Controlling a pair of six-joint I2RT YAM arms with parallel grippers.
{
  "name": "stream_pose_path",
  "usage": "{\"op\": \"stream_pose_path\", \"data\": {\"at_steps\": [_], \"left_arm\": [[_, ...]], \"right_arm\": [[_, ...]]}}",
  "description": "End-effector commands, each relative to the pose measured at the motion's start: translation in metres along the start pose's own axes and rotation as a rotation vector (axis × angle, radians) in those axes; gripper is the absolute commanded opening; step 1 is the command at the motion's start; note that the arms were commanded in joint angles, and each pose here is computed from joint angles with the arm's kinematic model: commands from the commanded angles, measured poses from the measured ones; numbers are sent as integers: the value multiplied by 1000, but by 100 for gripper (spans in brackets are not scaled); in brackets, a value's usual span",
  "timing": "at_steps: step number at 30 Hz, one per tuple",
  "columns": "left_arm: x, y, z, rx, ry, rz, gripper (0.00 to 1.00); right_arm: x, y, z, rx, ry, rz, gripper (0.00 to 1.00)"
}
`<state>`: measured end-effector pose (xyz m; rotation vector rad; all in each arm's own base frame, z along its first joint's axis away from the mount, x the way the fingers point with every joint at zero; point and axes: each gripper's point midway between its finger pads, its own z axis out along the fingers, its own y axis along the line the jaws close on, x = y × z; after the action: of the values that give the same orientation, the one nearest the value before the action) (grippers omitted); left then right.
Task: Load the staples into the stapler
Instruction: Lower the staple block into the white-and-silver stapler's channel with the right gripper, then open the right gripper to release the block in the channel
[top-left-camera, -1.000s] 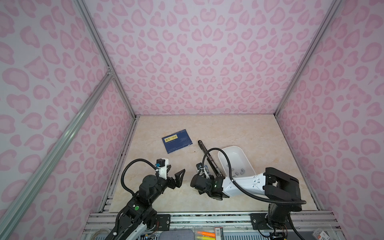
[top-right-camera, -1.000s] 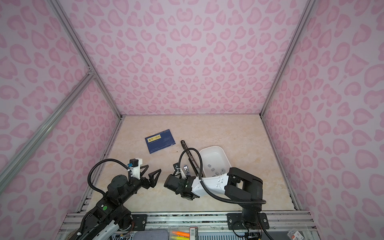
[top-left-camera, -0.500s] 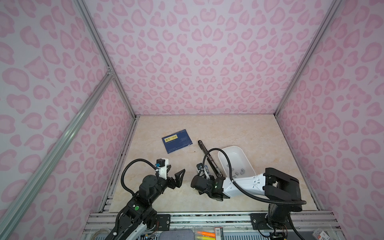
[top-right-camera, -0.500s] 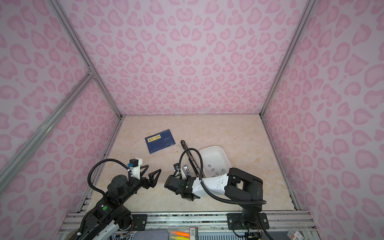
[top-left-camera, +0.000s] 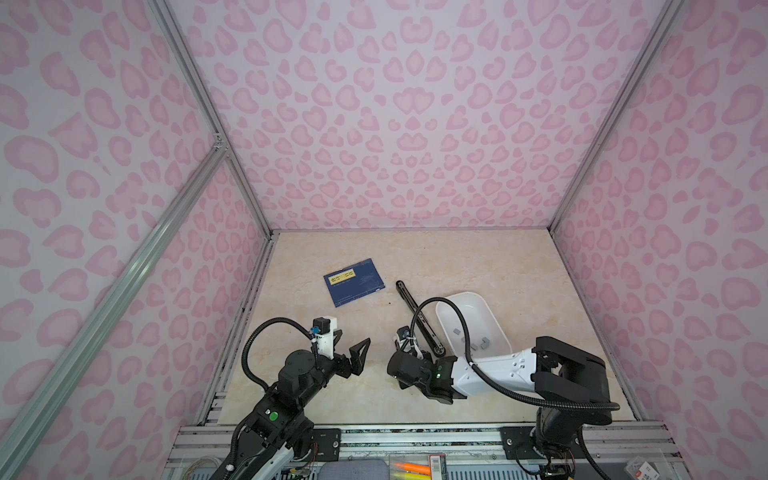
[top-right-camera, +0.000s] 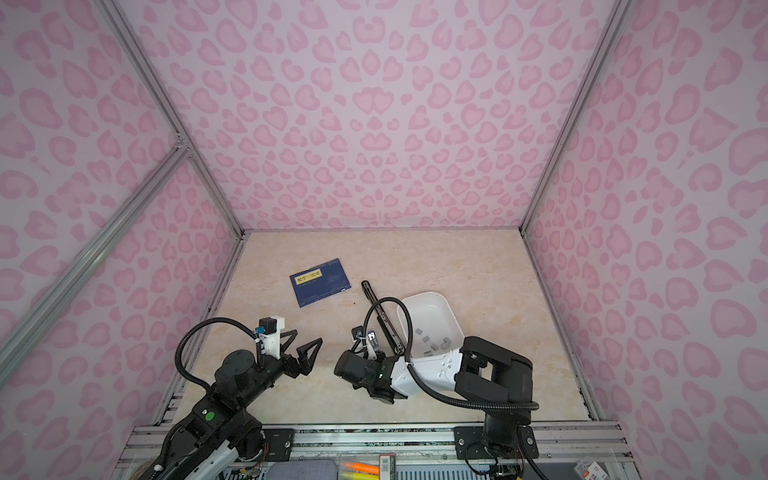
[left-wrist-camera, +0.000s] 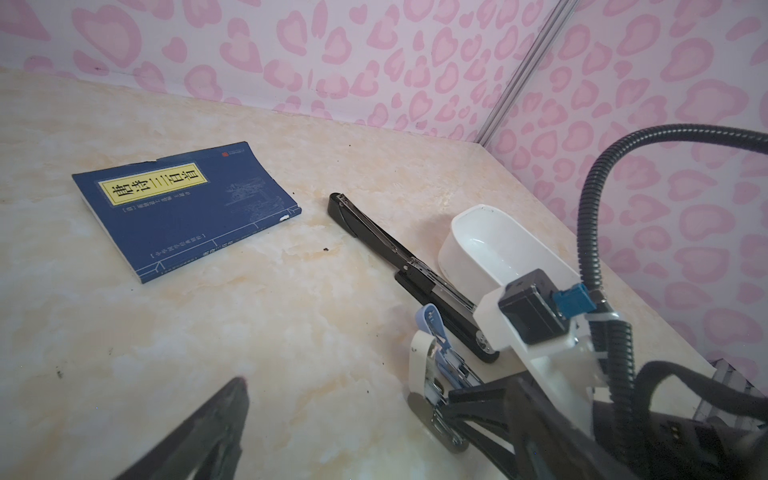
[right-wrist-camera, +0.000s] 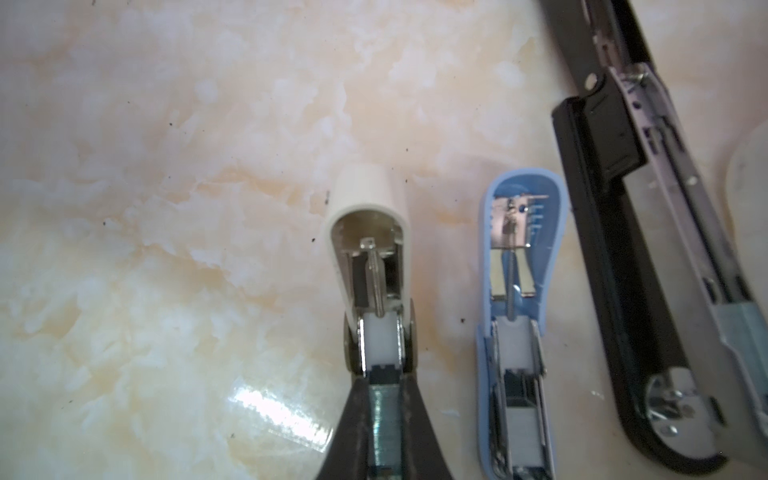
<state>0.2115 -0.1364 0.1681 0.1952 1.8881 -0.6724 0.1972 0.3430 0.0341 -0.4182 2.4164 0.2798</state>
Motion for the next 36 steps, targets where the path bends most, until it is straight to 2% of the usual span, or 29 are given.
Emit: {"op": "stream_pose_path", "data": {"at_steps": [1,4,17,20,23,28,36], "left_arm": [[-3,0,0,0,-18,-4,97],[-3,0,0,0,-18,-4,97],[-3,-1,0,3,-18,-4,97],[-3,0,0,3,-19,-4,97],[-3,0,0,2,-17,-4,97],[-4,-1,0,2,-19,-4,97],[-3,0,1,-2,-16,-4,97]], "right_arm": [[23,-12,1,27,72,-19,8],[24,-13,0,30,72,-25,11],[11,-9,-9,43,29,-40,34],[3,-9,-15,43,5,-41,36],[-5,-11,-20,39,-21,-31,37],[-12,-18,-21,33,-42,-2,31],[-10,-14,-9,14,-13,-1,27]]}}
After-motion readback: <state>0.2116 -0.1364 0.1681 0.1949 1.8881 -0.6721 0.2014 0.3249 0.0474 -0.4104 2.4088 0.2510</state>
